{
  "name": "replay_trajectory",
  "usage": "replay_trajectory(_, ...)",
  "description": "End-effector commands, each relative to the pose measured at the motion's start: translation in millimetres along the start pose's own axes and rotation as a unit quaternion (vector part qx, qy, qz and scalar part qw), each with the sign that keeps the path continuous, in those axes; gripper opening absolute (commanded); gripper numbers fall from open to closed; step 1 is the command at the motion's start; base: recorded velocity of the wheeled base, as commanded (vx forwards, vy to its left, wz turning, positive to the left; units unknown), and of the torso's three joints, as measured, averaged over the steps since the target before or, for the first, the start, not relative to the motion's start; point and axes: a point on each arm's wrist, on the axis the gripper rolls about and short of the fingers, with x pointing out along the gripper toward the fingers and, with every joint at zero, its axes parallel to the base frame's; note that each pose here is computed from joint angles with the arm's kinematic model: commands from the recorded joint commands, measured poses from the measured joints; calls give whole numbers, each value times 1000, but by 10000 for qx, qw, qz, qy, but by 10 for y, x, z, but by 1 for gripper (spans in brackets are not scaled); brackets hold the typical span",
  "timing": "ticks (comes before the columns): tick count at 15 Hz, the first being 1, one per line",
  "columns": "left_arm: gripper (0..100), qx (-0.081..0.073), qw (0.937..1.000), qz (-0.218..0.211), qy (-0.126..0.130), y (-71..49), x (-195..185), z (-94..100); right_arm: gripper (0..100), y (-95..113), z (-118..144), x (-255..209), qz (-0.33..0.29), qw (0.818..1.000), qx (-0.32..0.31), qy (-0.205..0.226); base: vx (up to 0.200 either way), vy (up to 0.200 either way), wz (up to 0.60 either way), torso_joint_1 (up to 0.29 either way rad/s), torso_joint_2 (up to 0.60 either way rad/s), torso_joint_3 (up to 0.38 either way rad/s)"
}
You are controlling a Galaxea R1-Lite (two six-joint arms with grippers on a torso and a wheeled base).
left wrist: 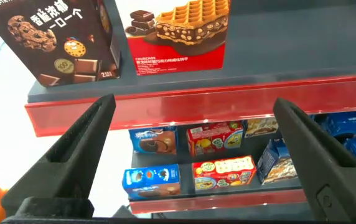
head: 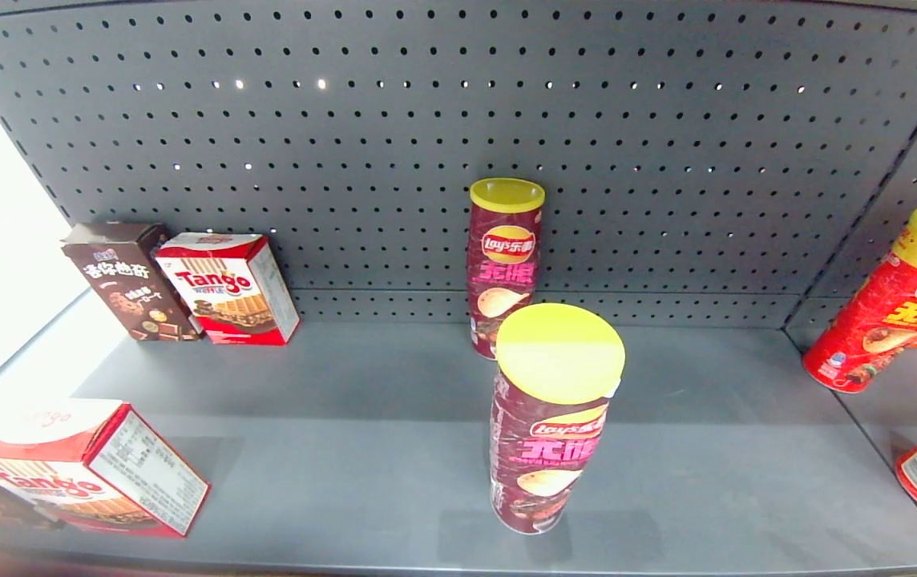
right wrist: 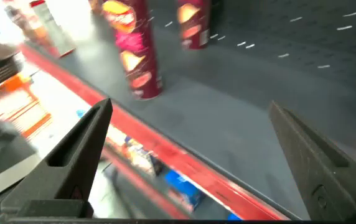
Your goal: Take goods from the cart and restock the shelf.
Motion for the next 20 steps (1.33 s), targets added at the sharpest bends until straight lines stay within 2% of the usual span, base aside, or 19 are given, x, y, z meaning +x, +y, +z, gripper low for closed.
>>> replay_trajectory(1,100,-3,10000,2,21,0,3,2,100,-148,36,223,350,9977,270,518,0,0,0,0,0,0)
replay_trajectory(6,100,-10,10000,-13,12,1,2,6,100,-254,289,609,977,9905,335,910,0,0,0,0,0,0)
replay_trajectory(8,100,-10,10000,-13,12,1,2,6,100,-198,266,707,1363,9838,352,1110,0,0,0,0,0,0)
replay_trajectory(13,100,-18,10000,-14,20,0,2,4,100,-204,144,920,1466,9742,460,1650,0,0,0,0,0,0)
replay_trajectory(16,100,-18,10000,-14,20,0,2,4,100,-237,104,1069,997,9757,409,1907,0,0,0,0,0,0)
replay_trajectory(20,100,-19,10000,-14,28,1,3,5,100,-245,68,1400,229,9808,135,1930,0,0,0,0,0,0)
